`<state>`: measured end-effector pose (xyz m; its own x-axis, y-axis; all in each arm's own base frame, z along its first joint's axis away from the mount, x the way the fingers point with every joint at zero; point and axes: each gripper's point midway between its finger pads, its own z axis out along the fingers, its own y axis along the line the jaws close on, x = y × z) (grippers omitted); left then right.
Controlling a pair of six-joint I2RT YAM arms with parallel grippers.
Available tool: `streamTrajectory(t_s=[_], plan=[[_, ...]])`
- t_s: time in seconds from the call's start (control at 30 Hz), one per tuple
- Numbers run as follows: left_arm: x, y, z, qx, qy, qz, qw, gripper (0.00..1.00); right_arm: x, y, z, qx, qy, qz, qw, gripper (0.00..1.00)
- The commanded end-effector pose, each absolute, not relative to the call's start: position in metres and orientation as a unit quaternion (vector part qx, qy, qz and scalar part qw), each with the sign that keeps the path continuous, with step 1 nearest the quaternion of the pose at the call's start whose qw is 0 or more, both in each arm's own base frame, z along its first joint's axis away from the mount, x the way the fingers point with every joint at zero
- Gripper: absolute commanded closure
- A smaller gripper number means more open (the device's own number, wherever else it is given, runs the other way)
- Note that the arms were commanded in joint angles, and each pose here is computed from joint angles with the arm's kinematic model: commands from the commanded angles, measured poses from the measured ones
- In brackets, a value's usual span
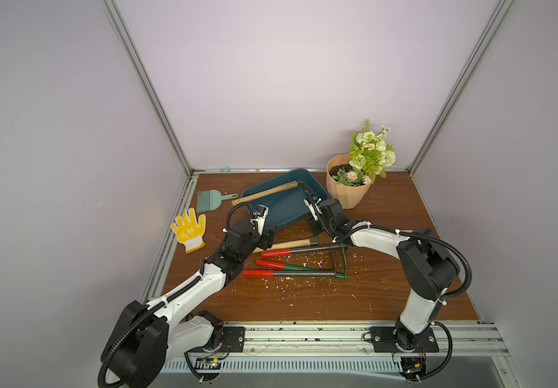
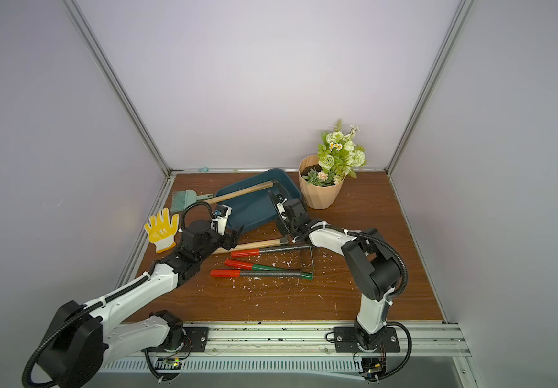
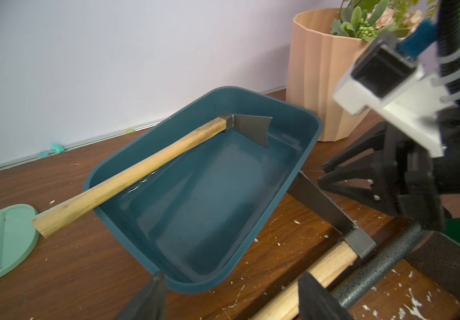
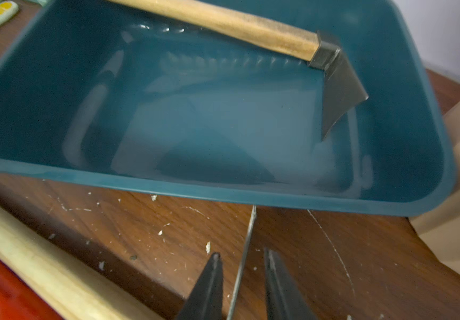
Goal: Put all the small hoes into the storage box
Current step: Place the hoe in the storage box, then pick up the hoe from the center of the board.
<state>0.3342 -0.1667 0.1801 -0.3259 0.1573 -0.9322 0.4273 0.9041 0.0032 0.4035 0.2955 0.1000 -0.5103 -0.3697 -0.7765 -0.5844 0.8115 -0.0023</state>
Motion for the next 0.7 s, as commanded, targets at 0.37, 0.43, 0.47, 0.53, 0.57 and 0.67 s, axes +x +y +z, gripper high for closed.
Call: streamTrajectory(t_s=[0.37,0.43,0.47,0.53,0.57,0.67], plan=[[0.329,-0.183,0.174,0.217,0.797,-0.165,0.539,0.26,0.418,0.311,0.088,-0.268,0.867,0.136,0.398,0.71],[0.329,-0.182,0.174,0.217,0.798,-0.163,0.539,0.26,0.420,0.311,0.082,-0.267,0.870,0.132,0.394,0.71],[0.329,-0.181,0.175,0.214,0.798,-0.161,0.539,0.26,0.421,0.311,0.079,-0.265,0.871,0.130,0.392,0.71],[0.330,-0.178,0.174,0.210,0.800,-0.153,0.540,0.26,0.424,0.311,0.075,-0.262,0.874,0.125,0.391,0.72],[0.330,-0.178,0.174,0.209,0.801,-0.152,0.540,0.26,0.425,0.311,0.073,-0.260,0.875,0.122,0.389,0.72],[0.331,-0.177,0.173,0.208,0.802,-0.150,0.539,0.26,0.427,0.308,0.069,-0.254,0.879,0.115,0.387,0.72]])
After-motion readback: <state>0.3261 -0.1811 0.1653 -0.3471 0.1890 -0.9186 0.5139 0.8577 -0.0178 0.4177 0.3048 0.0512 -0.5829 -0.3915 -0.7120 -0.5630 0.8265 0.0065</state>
